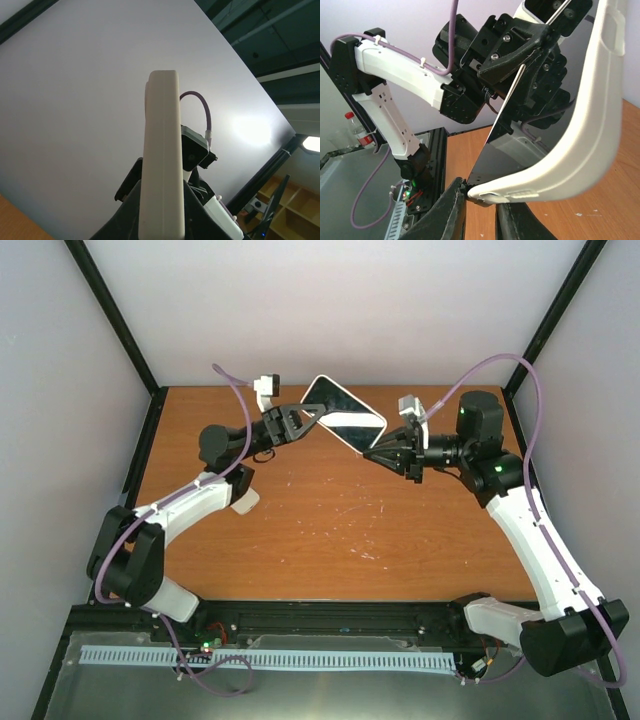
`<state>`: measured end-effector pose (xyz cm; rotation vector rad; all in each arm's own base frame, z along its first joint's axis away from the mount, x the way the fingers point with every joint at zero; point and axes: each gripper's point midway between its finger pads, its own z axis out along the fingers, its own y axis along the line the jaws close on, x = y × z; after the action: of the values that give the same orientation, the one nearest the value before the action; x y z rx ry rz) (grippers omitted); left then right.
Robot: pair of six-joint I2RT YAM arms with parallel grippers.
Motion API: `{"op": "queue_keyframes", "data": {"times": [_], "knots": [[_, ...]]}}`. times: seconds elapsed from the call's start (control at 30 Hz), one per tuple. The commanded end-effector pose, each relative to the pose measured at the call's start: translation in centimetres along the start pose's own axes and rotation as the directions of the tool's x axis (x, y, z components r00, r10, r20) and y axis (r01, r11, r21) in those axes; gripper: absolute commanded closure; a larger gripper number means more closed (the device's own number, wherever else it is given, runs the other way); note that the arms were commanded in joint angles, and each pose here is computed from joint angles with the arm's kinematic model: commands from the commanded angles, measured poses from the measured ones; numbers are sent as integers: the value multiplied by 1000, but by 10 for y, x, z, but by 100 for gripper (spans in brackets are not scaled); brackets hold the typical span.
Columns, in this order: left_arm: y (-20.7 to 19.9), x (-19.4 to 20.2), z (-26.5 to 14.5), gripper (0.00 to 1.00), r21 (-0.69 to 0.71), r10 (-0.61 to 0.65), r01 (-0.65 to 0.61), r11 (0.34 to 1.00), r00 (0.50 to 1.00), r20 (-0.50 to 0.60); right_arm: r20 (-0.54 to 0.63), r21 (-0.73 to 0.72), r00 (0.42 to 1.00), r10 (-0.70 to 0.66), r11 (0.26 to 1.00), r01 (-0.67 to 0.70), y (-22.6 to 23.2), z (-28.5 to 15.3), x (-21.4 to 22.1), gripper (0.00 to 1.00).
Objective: Take the phone out of the phone case
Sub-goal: Remove the phone case from the phone.
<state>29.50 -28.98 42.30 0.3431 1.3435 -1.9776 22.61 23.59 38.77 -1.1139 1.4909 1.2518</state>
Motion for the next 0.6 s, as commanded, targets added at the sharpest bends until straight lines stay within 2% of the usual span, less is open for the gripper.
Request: {"op": "queue_keyframes", "data": {"times": [0.0,0.33,0.57], "knots": [[24,-2,9,100,-23,-74,74,997,997,1,48,-88,975,-218,971,222,40,-5,-23,97],[45,11,17,100,0,-254,254,967,966,-53,55,-89,931,-362,927,366,56,-12,-41,97],[52,22,25,100,13,-329,332,943,938,-111,65,-98,915,-399,910,404,64,-15,-47,97]]}}
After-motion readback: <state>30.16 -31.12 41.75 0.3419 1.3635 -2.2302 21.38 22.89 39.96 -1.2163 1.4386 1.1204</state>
